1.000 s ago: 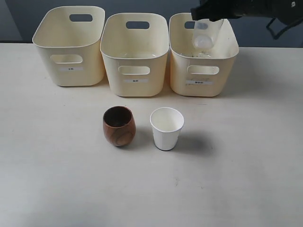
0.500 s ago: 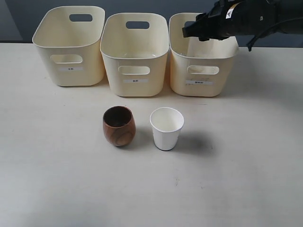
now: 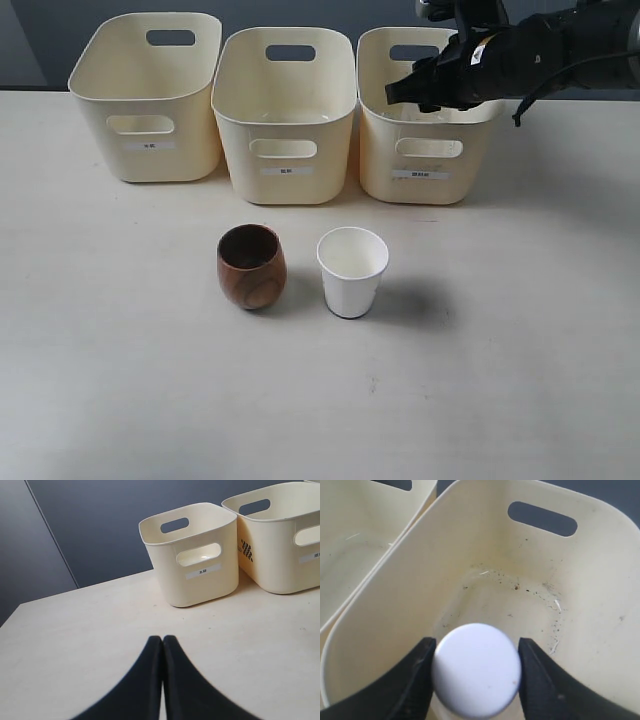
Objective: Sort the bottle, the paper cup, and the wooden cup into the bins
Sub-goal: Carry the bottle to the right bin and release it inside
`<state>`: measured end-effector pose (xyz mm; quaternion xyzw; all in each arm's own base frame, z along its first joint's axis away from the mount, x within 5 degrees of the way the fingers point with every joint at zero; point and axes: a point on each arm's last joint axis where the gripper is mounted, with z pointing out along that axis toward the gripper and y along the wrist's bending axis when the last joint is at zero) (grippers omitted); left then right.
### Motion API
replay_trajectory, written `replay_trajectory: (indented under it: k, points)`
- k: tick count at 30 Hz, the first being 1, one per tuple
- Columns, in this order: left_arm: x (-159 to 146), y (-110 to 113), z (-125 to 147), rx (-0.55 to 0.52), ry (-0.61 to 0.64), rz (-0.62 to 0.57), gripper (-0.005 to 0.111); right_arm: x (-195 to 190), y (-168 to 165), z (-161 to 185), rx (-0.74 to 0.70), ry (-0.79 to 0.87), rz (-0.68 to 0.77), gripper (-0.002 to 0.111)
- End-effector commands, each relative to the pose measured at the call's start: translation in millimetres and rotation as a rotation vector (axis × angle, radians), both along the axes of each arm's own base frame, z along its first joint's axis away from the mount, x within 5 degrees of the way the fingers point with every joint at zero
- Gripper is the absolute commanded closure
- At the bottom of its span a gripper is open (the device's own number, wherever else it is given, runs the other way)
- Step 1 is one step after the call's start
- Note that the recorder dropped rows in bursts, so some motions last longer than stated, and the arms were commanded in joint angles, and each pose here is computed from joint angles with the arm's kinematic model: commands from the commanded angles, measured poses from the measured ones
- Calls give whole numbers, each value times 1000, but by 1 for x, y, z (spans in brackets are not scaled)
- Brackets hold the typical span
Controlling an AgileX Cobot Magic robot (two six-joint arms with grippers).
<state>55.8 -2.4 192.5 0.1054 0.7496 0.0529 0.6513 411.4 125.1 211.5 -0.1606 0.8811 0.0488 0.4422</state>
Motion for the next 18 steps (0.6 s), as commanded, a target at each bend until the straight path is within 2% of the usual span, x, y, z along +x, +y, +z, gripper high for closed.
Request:
replay_trajectory:
  k: [1,4,11,18]
  points:
    - [0,0,0,0,-10,3,107,2,-2,4,8,-22,-6,88]
    - [0,0,0,0,-10,3,107,2,-2,4,8,-22,-6,74]
    - [0,0,0,0,-10,3,107,2,-2,4,8,-22,-6,72]
    - [0,0,0,0,-10,3,107,2,-2,5,9,-24,-6,45]
